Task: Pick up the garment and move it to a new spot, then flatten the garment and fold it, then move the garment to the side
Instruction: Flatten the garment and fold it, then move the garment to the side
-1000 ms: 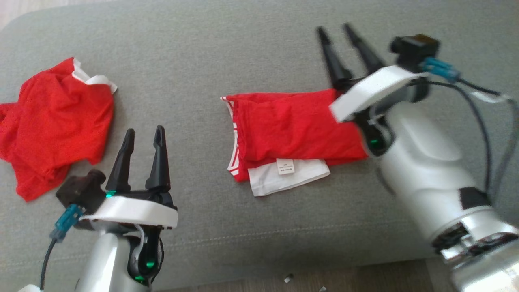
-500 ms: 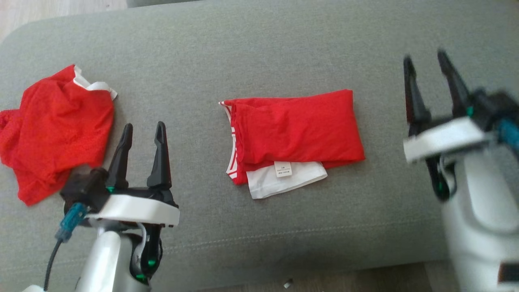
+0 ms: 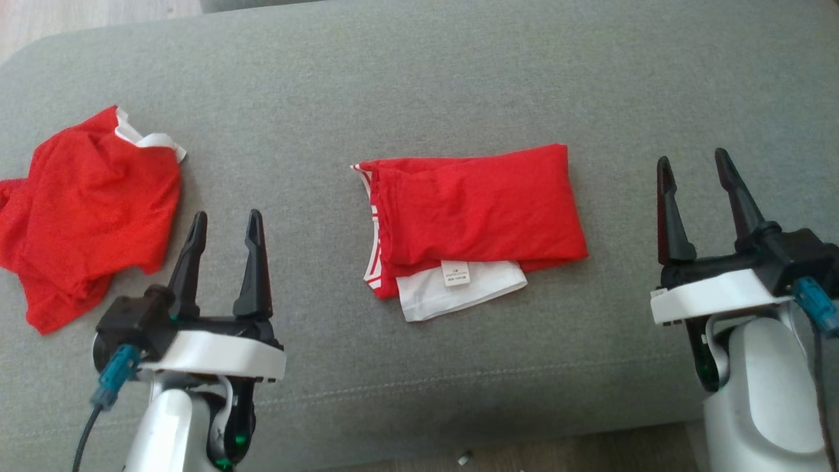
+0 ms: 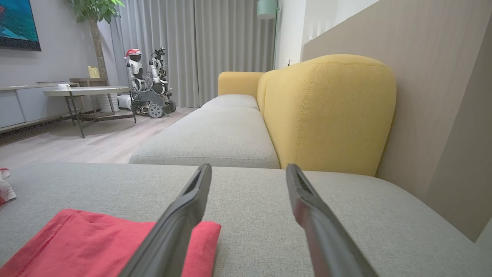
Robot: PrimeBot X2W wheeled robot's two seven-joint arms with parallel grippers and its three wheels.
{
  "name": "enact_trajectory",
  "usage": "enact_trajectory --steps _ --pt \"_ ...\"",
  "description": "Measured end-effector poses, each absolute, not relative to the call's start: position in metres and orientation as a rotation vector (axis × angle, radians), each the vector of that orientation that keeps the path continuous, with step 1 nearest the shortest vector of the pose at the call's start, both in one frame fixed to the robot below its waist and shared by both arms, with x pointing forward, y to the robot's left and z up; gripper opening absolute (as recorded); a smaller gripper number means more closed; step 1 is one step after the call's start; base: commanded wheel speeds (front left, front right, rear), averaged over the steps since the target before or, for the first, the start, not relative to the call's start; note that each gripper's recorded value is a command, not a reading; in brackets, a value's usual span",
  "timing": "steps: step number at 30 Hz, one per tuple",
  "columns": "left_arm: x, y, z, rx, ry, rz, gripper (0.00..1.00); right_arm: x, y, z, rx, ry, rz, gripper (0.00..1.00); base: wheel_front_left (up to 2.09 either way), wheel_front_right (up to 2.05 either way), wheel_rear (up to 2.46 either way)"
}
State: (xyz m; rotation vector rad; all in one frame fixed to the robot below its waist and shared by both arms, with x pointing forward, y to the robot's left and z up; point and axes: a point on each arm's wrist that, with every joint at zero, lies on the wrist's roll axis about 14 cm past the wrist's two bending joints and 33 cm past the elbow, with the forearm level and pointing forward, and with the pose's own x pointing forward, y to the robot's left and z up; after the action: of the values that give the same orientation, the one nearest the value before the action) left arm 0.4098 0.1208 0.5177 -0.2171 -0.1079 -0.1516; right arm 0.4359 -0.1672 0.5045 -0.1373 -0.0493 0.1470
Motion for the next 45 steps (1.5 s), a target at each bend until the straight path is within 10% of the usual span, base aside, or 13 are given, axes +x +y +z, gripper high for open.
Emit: enact_trajectory --steps 33,34,35,45 --pt "0.439 0.133 0.473 -0.238 -0.006 -0.109 1.00 0.470 -0.122 0.357 0.050 0.481 0.227 1.00 0.00 0.00 0.00" --pt "0.440 0.133 0.473 -0.238 -0.006 -0.108 1.00 0.471 -0.122 0.355 0.050 0.486 0.227 0.65 0.00 0.00 0.00" --pt "0.441 0.133 0.472 -0.238 -0.005 -0.109 1.00 0.472 -0.122 0.354 0.050 0.490 0.226 0.00 0.00 0.00 0.00" --pt "0.447 0.120 0.468 -0.239 0.001 -0.148 1.00 0.488 -0.137 0.373 -0.108 0.397 0.255 0.00 0.00 0.00 0.00"
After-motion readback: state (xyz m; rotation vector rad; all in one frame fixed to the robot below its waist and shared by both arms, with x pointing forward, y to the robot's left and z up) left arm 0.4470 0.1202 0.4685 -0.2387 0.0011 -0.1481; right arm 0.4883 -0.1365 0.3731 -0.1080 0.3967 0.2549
